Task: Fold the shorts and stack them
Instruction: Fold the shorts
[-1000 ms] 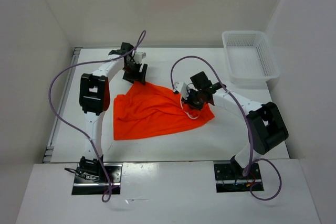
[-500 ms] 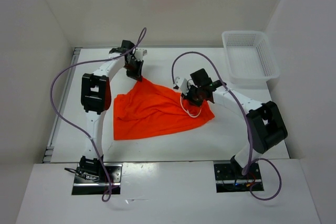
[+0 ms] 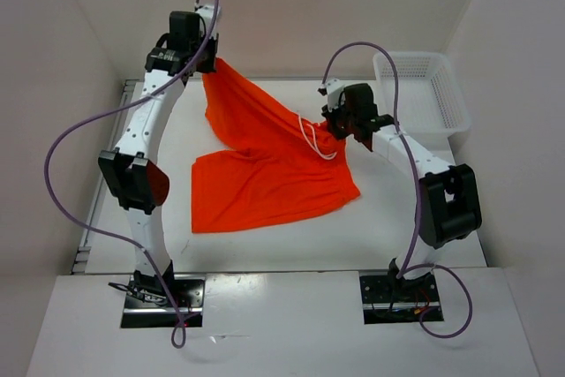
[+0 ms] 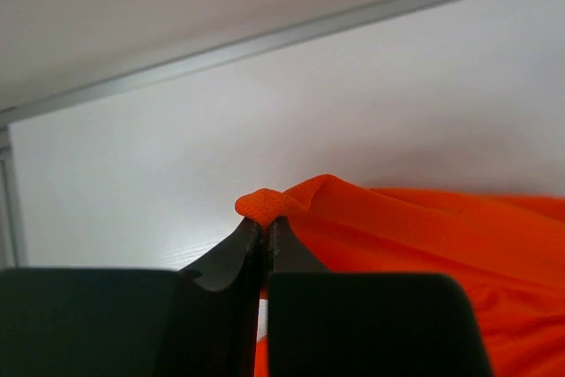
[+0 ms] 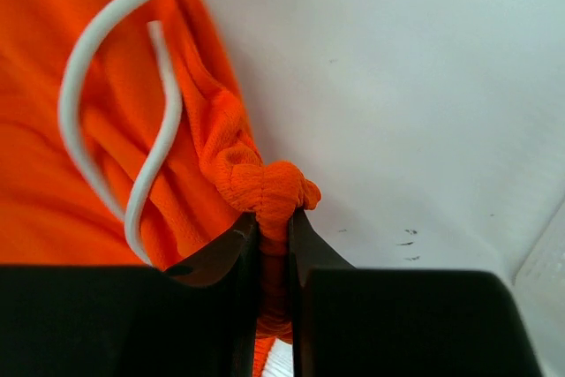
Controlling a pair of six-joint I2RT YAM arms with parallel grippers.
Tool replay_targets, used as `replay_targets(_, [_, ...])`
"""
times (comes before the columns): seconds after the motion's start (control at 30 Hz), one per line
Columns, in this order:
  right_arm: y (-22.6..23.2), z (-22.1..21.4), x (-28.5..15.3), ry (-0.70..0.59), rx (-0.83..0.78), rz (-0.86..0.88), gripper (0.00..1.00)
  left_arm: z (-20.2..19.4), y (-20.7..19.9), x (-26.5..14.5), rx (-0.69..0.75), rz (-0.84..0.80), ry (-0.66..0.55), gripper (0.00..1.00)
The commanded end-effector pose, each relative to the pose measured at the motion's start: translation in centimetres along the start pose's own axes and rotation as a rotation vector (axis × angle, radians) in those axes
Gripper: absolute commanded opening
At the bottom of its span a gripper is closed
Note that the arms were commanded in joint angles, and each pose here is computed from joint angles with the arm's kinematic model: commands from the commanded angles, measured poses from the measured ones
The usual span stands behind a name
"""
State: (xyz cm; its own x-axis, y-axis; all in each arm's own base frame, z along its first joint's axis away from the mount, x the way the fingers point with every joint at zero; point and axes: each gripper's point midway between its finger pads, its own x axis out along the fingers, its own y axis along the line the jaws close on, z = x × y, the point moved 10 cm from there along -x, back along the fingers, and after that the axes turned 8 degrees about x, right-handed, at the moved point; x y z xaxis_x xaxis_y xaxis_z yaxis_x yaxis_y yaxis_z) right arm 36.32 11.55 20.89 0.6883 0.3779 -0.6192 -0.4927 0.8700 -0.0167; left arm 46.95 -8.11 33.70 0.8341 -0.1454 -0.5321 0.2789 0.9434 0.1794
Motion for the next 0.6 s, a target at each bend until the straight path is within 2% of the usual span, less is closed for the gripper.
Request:
replay_targets(0.0, [0.0, 2.3, -0.1, -0.144, 0.093, -0.072, 0.00, 2.1, 0.8, -2.8, 0.003, 0.133, -0.083, 0.00])
replay_targets(0.13, [-1.0, 2.1, -0.6, -0.180, 0.145, -0.127, 0.00, 2.0, 1.0, -4.3, 0.002, 0.160, -0.083, 0.00])
replay_targets(0.37, [0.0, 0.4, -2.7, -0.175, 0.000, -0.018, 0.00, -6.7, -1.7, -4.8, 0.036, 0.090, 0.165, 0.00])
replay_targets(0.43, [0.1, -1.5, -2.6, -0.110, -0.041, 0.001, 0.00, -9.2, -2.1, -5.6, 0.043, 0.076, 0.231, 0.00])
replay_targets(0.57, [0.4, -3.2, -3.7, -0.084, -0.127, 0.022, 0.00, -11.4, -2.2, -8.8, 0.050, 0.102, 0.271, 0.00])
